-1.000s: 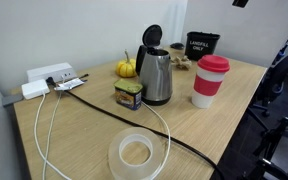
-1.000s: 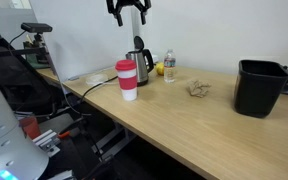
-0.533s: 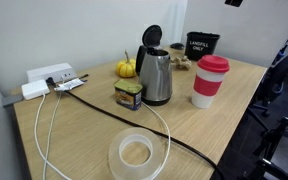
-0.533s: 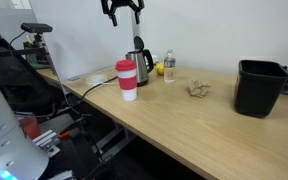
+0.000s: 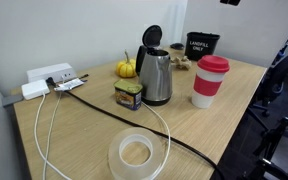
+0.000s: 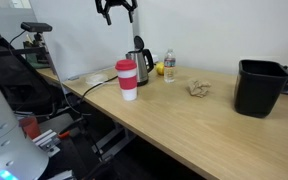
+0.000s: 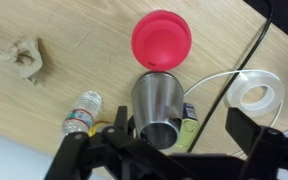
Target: Move the circular object forward near the pumpkin
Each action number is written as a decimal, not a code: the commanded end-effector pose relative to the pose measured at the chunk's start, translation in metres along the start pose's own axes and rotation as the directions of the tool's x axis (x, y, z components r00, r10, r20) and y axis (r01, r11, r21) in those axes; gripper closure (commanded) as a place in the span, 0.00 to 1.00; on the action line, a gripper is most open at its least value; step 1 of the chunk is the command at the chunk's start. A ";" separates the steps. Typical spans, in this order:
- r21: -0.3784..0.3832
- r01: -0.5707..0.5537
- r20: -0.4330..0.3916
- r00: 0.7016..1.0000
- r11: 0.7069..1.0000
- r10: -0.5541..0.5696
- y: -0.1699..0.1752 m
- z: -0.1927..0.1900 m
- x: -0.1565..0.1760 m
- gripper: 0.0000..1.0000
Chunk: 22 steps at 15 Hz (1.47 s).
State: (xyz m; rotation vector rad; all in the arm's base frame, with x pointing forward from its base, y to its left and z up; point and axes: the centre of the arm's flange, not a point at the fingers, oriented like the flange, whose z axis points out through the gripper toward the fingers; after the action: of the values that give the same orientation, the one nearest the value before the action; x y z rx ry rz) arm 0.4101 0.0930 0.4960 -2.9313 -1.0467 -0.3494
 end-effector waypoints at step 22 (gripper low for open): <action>0.102 0.557 -0.072 0.830 0.824 -0.552 -0.139 0.037 0.104 0.00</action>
State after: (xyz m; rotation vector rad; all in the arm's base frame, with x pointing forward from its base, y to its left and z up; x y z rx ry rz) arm 0.3941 0.2457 0.4787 -2.5032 -1.7575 -0.3499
